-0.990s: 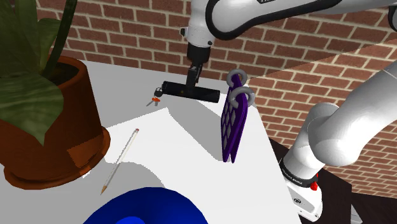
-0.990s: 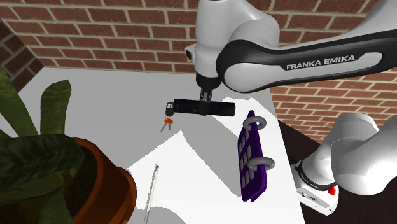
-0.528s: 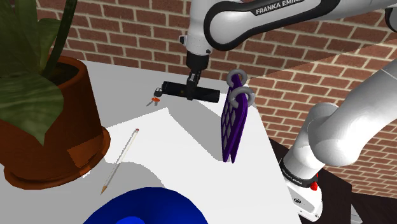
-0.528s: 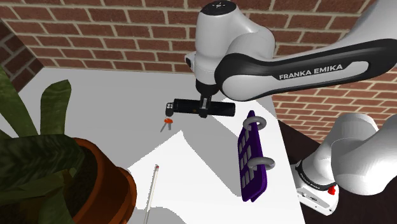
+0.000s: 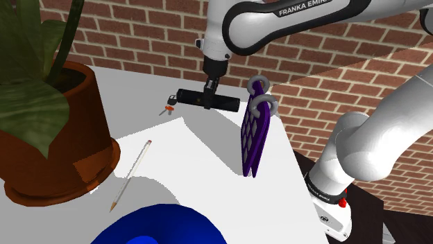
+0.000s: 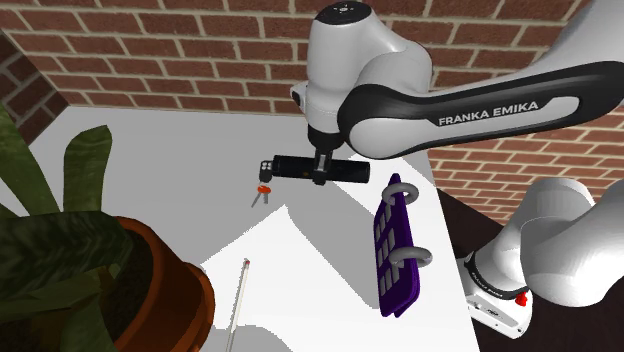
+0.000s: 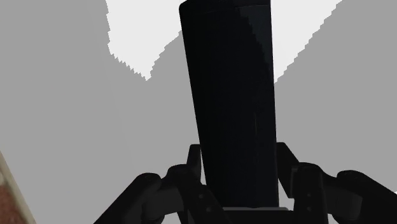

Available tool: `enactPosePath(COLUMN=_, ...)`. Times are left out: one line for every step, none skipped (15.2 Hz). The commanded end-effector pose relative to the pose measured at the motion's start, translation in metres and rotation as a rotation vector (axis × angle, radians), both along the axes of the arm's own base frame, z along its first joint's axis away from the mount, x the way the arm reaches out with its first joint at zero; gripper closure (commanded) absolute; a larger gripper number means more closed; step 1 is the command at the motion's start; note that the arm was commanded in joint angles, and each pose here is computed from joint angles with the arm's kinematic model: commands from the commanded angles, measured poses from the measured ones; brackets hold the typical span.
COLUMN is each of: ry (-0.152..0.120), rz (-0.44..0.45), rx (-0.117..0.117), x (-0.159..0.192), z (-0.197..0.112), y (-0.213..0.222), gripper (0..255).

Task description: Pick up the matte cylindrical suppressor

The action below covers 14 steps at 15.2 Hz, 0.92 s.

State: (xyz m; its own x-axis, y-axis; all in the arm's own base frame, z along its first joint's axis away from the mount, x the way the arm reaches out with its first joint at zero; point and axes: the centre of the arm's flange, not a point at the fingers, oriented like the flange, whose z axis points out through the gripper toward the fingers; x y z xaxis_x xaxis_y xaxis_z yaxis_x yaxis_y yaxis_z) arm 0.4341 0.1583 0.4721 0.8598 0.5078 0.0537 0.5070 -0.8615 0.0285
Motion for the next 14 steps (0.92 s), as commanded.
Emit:
enactPosePath(ry=-0.001, rz=0.000, rx=0.000, x=-0.001, z=0.006, y=0.000, gripper=255)
enactPosePath(ry=-0.001, rz=0.000, rx=0.000, x=-0.001, z=0.011, y=0.000, gripper=255)
enactPosePath(ry=-0.001, rz=0.000, rx=0.000, x=-0.001, z=0.017, y=0.000, gripper=255)
enactPosePath(ry=-0.001, rz=0.000, rx=0.000, x=-0.001, z=0.022, y=0.000, gripper=255)
enactPosePath(ry=-0.001, rz=0.000, rx=0.000, x=-0.001, z=0.027, y=0.000, gripper=255)
enactPosePath(ry=-0.001, rz=0.000, rx=0.000, x=-0.001, z=0.032, y=0.000, gripper=255)
enactPosePath(ry=-0.001, rz=0.000, rx=0.000, x=-0.001, z=0.038, y=0.000, gripper=255)
enactPosePath(ry=-0.001, rz=0.000, rx=0.000, x=-0.001, z=0.043, y=0.000, gripper=255)
enactPosePath(ry=-0.001, rz=0.000, rx=0.000, x=-0.001, z=0.048, y=0.000, gripper=255)
enactPosePath(ry=-0.001, rz=0.000, rx=0.000, x=-0.001, z=0.053, y=0.000, gripper=255)
enactPosePath(ry=-0.001, rz=0.000, rx=0.000, x=-0.001, z=0.059, y=0.000, gripper=255)
enactPosePath(ry=-0.001, rz=0.000, rx=0.000, x=-0.001, z=0.064, y=0.000, gripper=255)
enactPosePath(ry=-0.001, rz=0.000, rx=0.000, x=-0.001, z=0.069, y=0.000, gripper=255)
enactPosePath(ry=-0.001, rz=0.000, rx=0.000, x=-0.001, z=0.075, y=0.000, gripper=255)
